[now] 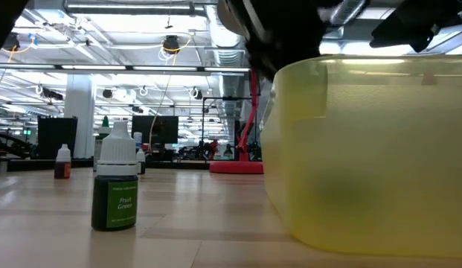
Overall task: Pick & Place food coloring
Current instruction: Put the orange food coloring into the yellow bin
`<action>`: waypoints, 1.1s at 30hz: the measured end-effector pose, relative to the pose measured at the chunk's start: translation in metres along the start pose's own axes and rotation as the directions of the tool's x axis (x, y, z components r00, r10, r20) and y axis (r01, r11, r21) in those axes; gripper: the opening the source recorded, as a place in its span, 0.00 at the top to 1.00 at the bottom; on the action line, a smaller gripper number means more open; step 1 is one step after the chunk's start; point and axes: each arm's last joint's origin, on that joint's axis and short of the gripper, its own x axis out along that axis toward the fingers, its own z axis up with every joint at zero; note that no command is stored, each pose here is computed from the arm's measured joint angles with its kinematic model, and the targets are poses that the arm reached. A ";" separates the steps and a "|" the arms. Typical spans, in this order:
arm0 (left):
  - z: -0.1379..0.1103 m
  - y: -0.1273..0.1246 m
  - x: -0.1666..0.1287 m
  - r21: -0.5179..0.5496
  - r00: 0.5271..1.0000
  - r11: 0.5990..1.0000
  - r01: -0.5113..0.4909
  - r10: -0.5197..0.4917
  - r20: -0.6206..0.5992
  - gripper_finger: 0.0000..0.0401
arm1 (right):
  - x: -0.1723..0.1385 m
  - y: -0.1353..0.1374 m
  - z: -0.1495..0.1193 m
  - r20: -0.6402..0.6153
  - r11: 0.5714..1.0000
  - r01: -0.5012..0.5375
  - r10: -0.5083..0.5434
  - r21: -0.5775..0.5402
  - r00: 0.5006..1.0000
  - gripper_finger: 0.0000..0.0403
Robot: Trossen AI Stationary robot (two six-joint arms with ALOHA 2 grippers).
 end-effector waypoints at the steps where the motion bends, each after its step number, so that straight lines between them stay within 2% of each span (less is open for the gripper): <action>1: 0.002 0.000 -0.006 0.008 1.000 1.000 -0.006 0.006 -0.009 0.64 | 0.000 0.000 0.000 0.000 1.000 0.000 0.000 0.000 1.000 0.68; 6: 0.001 -0.002 -0.030 0.060 0.996 0.998 -0.019 0.024 -0.090 0.64 | 0.000 0.000 0.000 0.000 1.000 0.000 0.000 0.000 1.000 0.68; 13: -0.021 -0.007 -0.059 0.099 0.956 0.995 -0.006 0.035 -0.291 0.64 | 0.000 0.000 0.000 0.000 1.000 0.000 0.000 0.000 1.000 0.68; 16: -0.033 -0.016 -0.068 0.115 0.930 0.992 -0.044 0.083 -0.359 0.64 | 0.000 0.000 0.000 0.000 1.000 0.000 0.000 0.000 1.000 0.68; 20: -0.052 -0.027 -0.084 0.115 0.910 0.987 -0.113 0.149 -0.388 0.64 | 0.000 0.000 0.000 0.000 1.000 0.000 0.000 0.000 1.000 0.68; 26: -0.094 -0.016 -0.112 0.020 0.892 0.989 -0.147 0.142 -0.430 0.64 | 0.000 0.000 0.000 0.000 1.000 0.000 0.000 0.000 1.000 0.68; 30: -0.130 0.005 -0.126 -0.101 0.894 0.987 -0.128 0.071 -0.442 0.64 | 0.000 0.000 0.000 0.000 1.000 0.000 0.000 0.000 1.000 0.68; 33: -0.158 0.023 -0.133 -0.214 0.904 0.970 -0.114 0.012 -0.428 0.64 | 0.000 0.000 0.000 0.000 1.000 0.000 0.000 0.000 1.000 0.68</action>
